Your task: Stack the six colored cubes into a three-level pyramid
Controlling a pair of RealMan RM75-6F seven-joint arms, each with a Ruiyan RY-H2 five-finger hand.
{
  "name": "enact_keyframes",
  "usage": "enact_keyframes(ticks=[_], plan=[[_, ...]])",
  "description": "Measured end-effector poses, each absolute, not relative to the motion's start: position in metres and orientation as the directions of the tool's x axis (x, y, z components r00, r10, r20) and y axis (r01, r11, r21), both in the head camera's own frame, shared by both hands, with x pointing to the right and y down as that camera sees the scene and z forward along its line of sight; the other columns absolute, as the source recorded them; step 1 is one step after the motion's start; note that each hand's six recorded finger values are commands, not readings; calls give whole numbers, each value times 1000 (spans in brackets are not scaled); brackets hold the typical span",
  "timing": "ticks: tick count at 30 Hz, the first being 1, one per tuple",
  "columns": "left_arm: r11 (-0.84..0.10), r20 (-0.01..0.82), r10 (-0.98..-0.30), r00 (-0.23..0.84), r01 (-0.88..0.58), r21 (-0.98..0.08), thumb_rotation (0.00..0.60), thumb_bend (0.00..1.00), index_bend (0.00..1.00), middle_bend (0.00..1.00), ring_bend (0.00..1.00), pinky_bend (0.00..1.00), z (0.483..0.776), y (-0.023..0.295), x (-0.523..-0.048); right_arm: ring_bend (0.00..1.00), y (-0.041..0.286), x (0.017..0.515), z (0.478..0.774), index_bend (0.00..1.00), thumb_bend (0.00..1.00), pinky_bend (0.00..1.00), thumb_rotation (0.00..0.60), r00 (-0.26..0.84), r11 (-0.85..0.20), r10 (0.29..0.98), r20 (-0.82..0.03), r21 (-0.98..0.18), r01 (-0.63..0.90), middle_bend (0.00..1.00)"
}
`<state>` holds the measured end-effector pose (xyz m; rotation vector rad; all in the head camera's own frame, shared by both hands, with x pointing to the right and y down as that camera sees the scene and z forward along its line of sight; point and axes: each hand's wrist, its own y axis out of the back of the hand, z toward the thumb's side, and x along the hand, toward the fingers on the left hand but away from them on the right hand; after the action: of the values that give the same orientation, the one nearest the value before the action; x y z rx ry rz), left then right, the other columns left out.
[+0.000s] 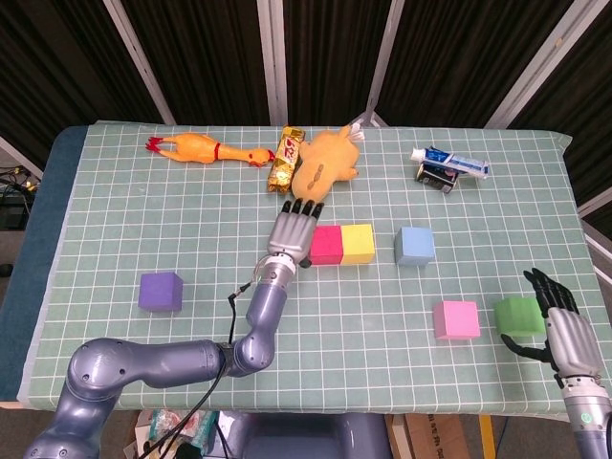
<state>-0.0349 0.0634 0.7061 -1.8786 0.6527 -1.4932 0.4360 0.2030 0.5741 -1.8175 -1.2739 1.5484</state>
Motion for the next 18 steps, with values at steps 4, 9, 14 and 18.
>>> enact_keyframes(ticks=[4,9,14,18], plan=[[-663,645,-729,230,-5,-748,600,99,0,42,0,62,698,61,-44,0,203,436,575,0,214,0,600,-46,-488,842,-537,-796,359,0],[-640,613,-749,251,-38,-767,600,100,0,42,0,60,679,60,-56,0,204,435,575,0,214,0,600,-42,-493,841,-540,-795,353,0],[-607,570,-778,263,-84,-790,600,100,0,43,0,55,652,64,-82,0,204,435,575,0,214,0,600,-42,-498,839,-542,-797,342,0],[-563,523,-813,257,-114,-819,600,100,0,43,0,48,629,74,-122,0,205,434,575,0,214,0,600,-40,-502,839,-543,-800,329,0]])
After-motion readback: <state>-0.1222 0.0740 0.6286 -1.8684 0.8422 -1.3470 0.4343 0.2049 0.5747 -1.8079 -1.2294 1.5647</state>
